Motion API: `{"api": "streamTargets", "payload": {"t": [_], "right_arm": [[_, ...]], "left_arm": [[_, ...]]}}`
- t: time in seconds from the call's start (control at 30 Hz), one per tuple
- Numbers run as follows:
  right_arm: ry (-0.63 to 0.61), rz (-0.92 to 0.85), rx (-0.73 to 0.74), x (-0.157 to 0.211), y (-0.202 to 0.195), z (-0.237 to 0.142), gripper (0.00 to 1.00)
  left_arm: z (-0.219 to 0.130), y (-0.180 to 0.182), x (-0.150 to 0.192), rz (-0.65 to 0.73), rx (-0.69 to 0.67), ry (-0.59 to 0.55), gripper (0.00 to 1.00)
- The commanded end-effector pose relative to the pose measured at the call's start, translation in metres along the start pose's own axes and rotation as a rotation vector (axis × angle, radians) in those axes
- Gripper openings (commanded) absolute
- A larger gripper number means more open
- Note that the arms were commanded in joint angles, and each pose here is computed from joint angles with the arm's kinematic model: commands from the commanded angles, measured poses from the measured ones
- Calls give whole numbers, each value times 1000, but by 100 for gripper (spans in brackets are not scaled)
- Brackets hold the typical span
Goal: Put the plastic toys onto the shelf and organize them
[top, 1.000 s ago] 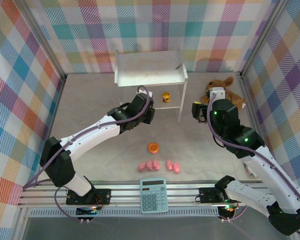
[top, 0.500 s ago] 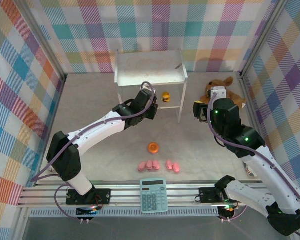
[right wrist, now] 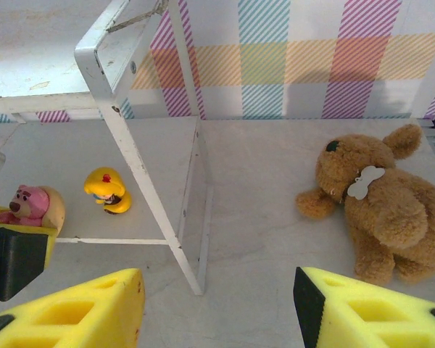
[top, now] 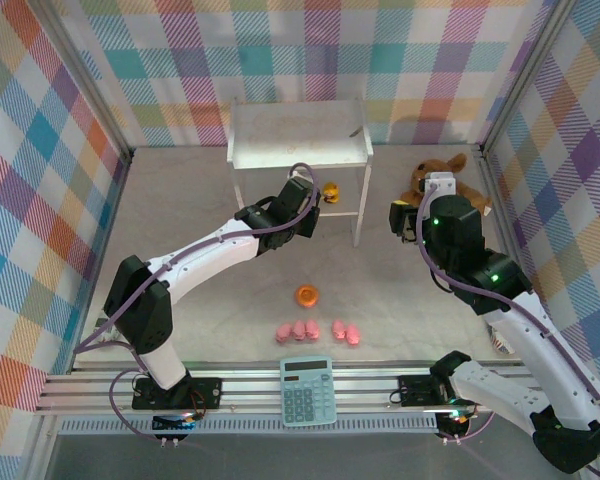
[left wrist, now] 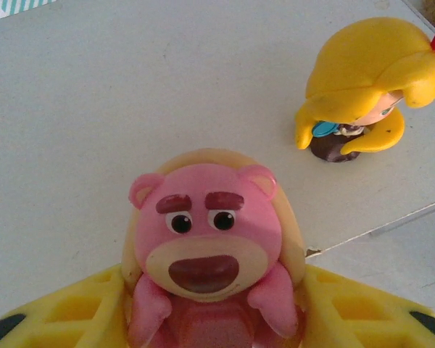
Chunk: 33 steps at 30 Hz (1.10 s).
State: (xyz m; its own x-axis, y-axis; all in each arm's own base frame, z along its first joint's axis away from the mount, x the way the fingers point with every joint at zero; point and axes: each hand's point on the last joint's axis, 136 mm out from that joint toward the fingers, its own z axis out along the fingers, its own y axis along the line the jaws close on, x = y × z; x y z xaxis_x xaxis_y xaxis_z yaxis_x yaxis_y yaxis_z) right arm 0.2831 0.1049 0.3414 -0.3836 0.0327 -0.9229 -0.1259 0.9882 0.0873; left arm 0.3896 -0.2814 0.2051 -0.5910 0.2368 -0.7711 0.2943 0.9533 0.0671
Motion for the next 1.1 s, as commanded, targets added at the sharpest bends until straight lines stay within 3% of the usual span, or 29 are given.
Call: {"api": "streamTargets", "payload": {"t": [0.0, 0.33, 1.07], "right_arm": [[-31, 5, -15, -8, 1, -2, 58], [-23, 11, -22, -5, 2, 3, 58], [-35, 12, -11, -8, -4, -2, 58]], "left_arm": [[-4, 8, -28, -37, -34, -97, 44], [-13, 19, -35, -72, -88, -191, 44], [-2, 11, -30, -64, -72, -148, 52]]}}
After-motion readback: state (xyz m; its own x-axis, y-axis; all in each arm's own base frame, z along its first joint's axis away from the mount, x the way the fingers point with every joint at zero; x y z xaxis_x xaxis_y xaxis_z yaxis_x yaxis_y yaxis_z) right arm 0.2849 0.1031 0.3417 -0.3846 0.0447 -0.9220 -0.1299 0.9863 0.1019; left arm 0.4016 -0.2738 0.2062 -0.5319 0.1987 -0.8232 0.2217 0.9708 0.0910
